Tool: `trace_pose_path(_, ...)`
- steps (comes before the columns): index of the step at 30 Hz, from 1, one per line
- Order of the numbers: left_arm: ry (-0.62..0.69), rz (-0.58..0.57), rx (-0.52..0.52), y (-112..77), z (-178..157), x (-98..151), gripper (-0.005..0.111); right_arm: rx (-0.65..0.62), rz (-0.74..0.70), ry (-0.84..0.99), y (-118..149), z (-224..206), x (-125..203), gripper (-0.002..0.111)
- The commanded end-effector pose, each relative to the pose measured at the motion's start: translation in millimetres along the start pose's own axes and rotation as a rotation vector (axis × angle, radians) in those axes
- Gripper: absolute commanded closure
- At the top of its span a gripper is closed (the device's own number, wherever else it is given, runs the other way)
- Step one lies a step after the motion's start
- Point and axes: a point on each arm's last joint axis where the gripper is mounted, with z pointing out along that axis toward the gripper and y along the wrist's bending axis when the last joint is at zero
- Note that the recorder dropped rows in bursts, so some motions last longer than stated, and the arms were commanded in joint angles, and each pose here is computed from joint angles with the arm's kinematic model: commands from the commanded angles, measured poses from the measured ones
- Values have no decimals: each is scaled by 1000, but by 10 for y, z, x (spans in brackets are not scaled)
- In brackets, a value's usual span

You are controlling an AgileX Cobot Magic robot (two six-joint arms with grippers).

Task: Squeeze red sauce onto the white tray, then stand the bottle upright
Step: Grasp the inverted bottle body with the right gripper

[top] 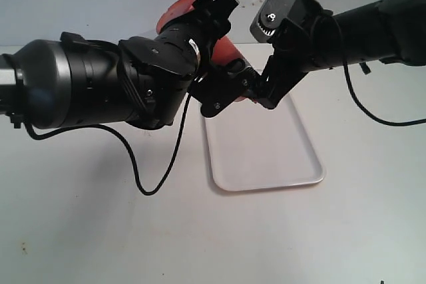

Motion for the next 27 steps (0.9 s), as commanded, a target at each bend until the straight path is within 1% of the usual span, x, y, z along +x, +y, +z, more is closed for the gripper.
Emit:
trace_pose_path(1,22,-5,-43,88,-54,63,107,-59,74,-84,56,40,-82,3)
trace_pose_path(3,23,-8,-52,97,-54,64,107,-100,75,-90,92,77,-64,3)
trace_pose_path(6,23,-37,-61,103,-53,67,107,-171,12,-111,176,105,-78,3)
trace_pose_path(8,22,-54,-61,103,-53,67,107,-172,-2,-126,205,117,-113,3)
trace_pose_path(11,18,-56,-62,105,-53,62,107,-163,19,-164,199,116,-151,3)
trace_pose_path(14,18,-56,-62,105,-53,62,107,-143,28,-161,180,119,-149,4)
trace_pose_path(16,16,-56,-63,105,-53,61,107,-121,50,-164,160,121,-153,6)
trace_pose_path(17,10,-56,-65,107,-53,55,107,-121,54,-166,159,121,-155,9)
trace_pose_path(18,5,-58,-66,108,-53,51,107,-121,54,-166,159,121,-155,14)
trace_pose_path(19,5,-58,-66,108,-53,51,107,-121,54,-166,159,121,-155,22)
trace_pose_path(21,-3,-76,-68,110,-53,45,107,-118,54,-165,157,121,-154,42)
trace_pose_path(25,-3,-80,-68,110,-53,45,107,-121,36,-157,160,122,-147,97)
trace_pose_path(26,-3,-80,-68,110,-53,45,107,-122,30,-154,161,122,-144,108)
trace_pose_path(27,-3,-80,-68,110,-53,45,107,-122,26,-152,162,123,-142,108)
